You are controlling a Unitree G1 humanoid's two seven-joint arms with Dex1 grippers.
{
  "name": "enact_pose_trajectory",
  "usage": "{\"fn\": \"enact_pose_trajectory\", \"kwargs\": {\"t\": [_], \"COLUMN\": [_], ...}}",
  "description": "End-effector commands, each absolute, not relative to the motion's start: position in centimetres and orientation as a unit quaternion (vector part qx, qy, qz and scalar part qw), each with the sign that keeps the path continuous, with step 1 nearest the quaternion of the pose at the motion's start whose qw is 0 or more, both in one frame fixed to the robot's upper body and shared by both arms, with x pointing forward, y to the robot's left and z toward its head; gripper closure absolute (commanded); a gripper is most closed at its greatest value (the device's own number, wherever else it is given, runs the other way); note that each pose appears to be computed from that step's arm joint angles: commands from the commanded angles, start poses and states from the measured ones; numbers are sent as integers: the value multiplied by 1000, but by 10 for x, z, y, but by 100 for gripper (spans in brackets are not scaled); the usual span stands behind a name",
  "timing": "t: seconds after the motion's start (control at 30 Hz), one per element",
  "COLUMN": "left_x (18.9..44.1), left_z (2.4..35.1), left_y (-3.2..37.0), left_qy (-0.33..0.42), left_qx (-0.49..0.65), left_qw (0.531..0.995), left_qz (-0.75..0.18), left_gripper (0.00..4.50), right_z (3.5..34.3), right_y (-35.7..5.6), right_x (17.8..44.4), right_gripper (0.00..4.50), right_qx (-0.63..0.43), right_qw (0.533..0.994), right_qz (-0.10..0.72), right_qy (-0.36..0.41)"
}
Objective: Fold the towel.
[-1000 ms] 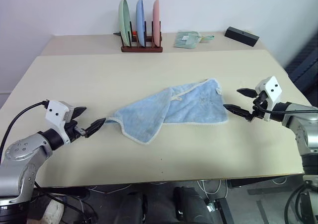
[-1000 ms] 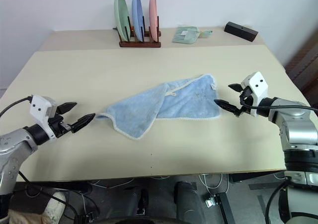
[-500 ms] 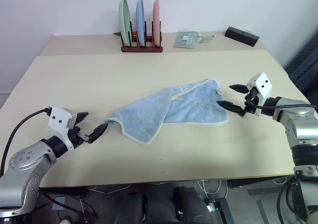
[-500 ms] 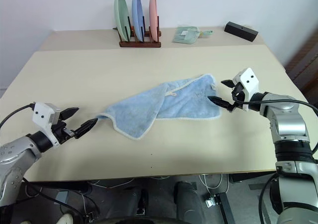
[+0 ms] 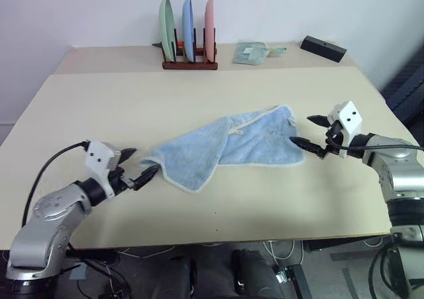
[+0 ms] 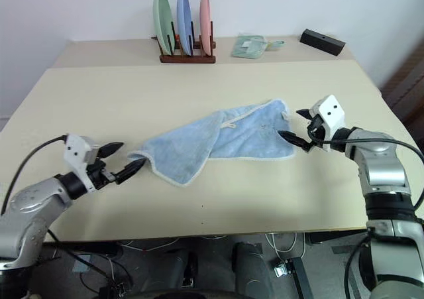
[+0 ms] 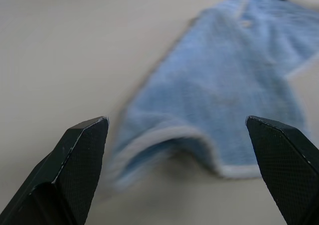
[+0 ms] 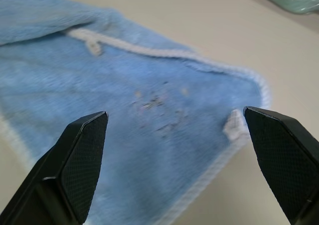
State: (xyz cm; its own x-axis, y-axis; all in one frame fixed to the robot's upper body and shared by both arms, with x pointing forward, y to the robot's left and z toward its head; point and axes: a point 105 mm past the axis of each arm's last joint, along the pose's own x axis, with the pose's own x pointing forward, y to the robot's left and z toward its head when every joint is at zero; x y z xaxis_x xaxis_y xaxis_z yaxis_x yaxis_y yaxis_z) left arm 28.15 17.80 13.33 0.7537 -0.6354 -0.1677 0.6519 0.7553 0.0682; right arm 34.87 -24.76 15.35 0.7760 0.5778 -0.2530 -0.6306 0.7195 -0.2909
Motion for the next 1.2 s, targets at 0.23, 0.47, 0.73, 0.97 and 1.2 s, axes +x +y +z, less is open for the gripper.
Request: {"fn": "enact_pose_trajectory", "kwargs": {"t": [0.23,0.47,0.73,0.97,1.2], "left_x": [279,285,275,284,292], "left_z": [115,90,89,83,93], "left_y": [111,99,80,109,137], "left_qy": [93,153,174,206,186], "left_qx": [119,172,184,204,195], "left_qw": [874,842,795,816,851], "left_qz": [-461,-487,-551,-499,-451], "left_gripper": [0,0,0,131,447], "right_z": [161,156,151,150,150], "right_y": [-231,-224,-219,-221,-220], "right_x": [334,334,334,335,335], "right_gripper": [6,6,6,0,0], "right_qx": [-177,-169,-164,-162,-162], "right_qw": [927,927,926,928,929], "right_qz": [328,331,337,334,332], "right_qy": [48,44,43,39,35]}}
